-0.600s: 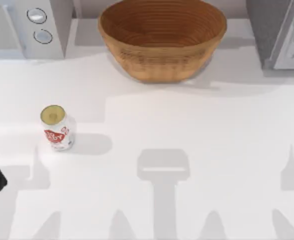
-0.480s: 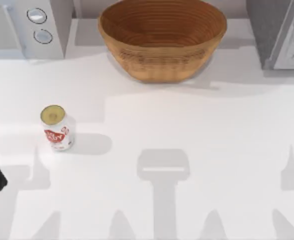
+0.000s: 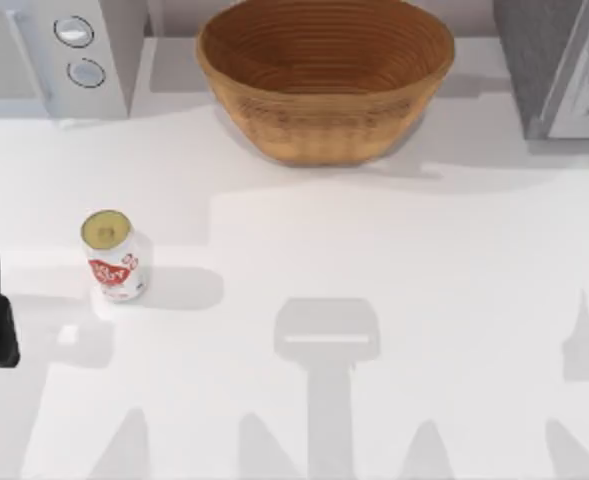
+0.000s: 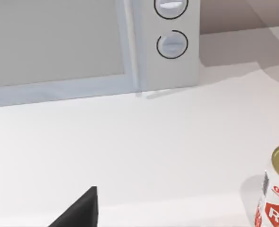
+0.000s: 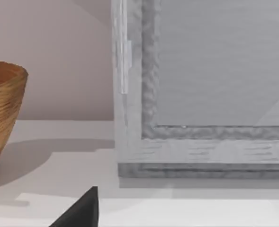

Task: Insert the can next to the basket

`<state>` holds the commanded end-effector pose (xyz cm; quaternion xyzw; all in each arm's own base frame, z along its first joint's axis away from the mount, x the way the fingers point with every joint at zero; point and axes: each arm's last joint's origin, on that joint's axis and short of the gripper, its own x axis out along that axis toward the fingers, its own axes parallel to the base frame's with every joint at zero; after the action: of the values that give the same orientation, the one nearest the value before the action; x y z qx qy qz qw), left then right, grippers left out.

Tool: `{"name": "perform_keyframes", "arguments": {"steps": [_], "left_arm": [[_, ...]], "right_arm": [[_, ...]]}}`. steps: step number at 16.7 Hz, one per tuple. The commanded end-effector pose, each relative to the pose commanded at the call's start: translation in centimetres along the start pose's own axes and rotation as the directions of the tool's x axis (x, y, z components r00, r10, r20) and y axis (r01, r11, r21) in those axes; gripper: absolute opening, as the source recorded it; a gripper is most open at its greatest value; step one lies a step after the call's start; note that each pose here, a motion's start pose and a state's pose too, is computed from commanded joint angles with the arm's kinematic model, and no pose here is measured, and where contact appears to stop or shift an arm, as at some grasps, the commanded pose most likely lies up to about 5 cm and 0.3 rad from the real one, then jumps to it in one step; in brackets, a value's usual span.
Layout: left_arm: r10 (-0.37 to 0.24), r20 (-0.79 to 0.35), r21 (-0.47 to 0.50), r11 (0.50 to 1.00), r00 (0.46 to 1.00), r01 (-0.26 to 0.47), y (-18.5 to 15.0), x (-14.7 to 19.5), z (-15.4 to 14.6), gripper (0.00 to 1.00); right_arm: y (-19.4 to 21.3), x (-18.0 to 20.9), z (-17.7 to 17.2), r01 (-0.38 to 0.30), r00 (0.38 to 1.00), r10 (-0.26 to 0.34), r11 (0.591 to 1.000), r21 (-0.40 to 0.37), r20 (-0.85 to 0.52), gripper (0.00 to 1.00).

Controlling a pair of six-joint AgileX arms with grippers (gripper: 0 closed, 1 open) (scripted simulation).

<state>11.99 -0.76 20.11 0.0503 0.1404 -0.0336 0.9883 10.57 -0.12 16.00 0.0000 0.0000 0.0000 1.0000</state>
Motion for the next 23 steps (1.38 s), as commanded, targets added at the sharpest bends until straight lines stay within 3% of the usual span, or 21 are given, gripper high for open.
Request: {"name": "perform_keyframes", "arguments": {"steps": [3, 6, 12, 15, 18, 20, 23], "left_arm": [[-0.050, -0.197, 0.075, 0.995, 0.979, 0.066, -0.2, 1.4, 3.2, 1.00], [-0.093, -0.417, 0.145, 0.975, 0.904, 0.168, -0.7, 4.2, 6.2, 1.00], [-0.123, -0.781, 0.194, 0.884, 0.612, 0.426, -3.1, 13.1, 9.7, 1.00], [-0.112, -0.881, 0.173, 0.828, 0.460, 0.533, -4.7, 17.7, 9.9, 1.00], [-0.099, -0.932, 0.145, 0.782, 0.350, 0.606, -6.0, 21.2, 9.6, 1.00], [-0.093, -0.947, 0.131, 0.760, 0.306, 0.636, -6.7, 22.8, 9.4, 1.00], [-0.090, -0.955, 0.123, 0.746, 0.282, 0.654, -7.1, 23.8, 9.3, 1.00]], "right_arm": [[0.0, 0.0, 0.0, 0.000, 1.000, 0.000, 1.000, 0.000, 0.000, 1.00], [0.0, 0.0, 0.0, 0.000, 1.000, 0.000, 1.000, 0.000, 0.000, 1.00], [0.0, 0.0, 0.0, 0.000, 1.000, 0.000, 1.000, 0.000, 0.000, 1.00], [0.0, 0.0, 0.0, 0.000, 1.000, 0.000, 1.000, 0.000, 0.000, 1.00], [0.0, 0.0, 0.0, 0.000, 1.000, 0.000, 1.000, 0.000, 0.000, 1.00], [0.0, 0.0, 0.0, 0.000, 1.000, 0.000, 1.000, 0.000, 0.000, 1.00], [0.0, 0.0, 0.0, 0.000, 1.000, 0.000, 1.000, 0.000, 0.000, 1.00]]}}
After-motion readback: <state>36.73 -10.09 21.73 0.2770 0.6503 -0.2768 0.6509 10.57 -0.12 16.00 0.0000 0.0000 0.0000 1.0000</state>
